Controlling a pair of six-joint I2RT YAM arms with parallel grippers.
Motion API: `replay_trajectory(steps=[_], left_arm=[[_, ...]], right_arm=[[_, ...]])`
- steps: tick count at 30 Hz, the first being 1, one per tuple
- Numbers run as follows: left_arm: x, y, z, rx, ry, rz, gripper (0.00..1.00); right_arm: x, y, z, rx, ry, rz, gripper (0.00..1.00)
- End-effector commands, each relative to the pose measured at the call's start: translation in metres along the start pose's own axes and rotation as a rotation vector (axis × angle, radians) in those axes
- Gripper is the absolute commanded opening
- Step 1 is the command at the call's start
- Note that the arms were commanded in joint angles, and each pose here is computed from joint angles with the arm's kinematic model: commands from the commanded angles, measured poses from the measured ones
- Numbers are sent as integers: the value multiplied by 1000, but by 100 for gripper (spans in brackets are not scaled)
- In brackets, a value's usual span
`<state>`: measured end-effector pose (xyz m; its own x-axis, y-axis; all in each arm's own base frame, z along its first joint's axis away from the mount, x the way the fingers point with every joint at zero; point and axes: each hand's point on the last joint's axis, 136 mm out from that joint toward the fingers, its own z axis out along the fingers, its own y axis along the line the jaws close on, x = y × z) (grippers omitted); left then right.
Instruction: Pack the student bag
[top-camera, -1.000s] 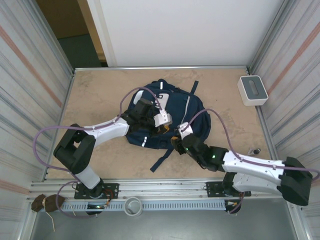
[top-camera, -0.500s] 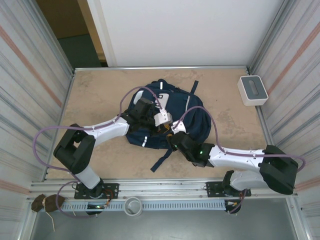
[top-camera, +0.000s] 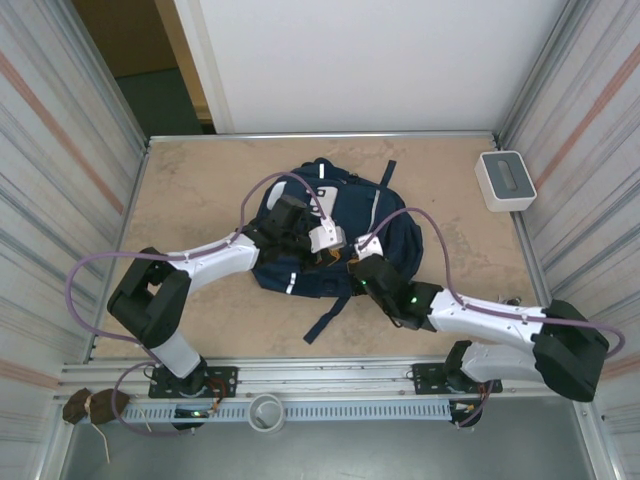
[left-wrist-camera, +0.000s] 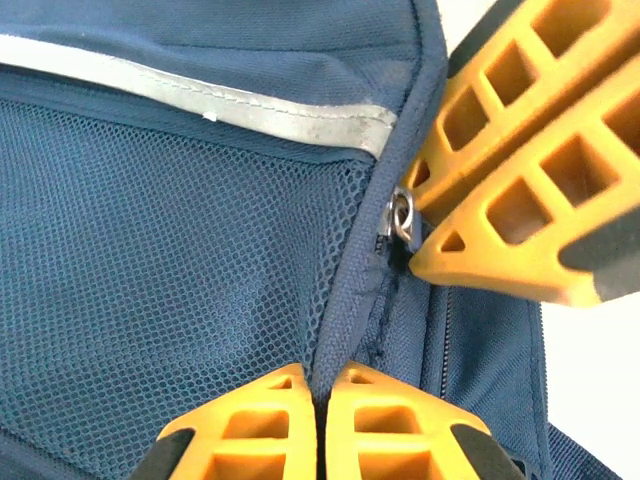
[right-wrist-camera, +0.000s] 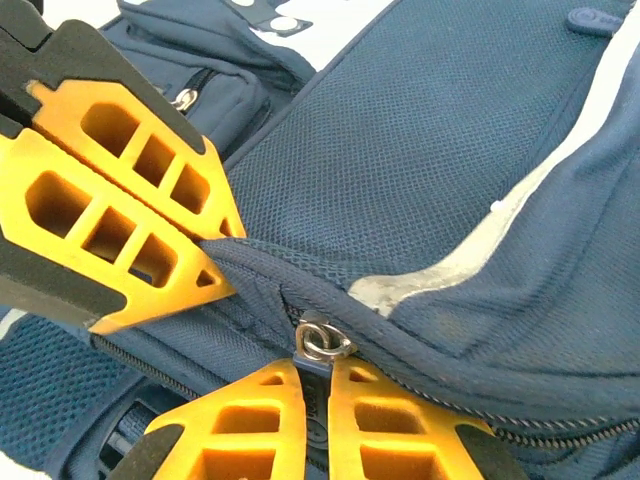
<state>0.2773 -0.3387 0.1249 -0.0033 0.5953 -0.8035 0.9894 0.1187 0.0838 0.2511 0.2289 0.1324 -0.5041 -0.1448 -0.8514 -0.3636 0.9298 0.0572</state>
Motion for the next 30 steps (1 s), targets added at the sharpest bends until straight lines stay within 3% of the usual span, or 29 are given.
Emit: replay_trajectory(steps=[1,11,16,22,30], left_arm=[[0,5,-11,-14,5,40,0],[16,15,-21,-50,41,48,0],[9,10,-23,-21,11,36,0],[1,4,-23,13,-25,25,0],[-1,3,-23,17,-27,24,0]], right_arm=[[11,-34,-5,48,39,0,0],[15,-64,-15,-31,90,100,0],[9,-34,-20,-199,101,57,0],[-2,8,-26,-329,68,-42,30],[1,14,-1,-306,101,-38,33]])
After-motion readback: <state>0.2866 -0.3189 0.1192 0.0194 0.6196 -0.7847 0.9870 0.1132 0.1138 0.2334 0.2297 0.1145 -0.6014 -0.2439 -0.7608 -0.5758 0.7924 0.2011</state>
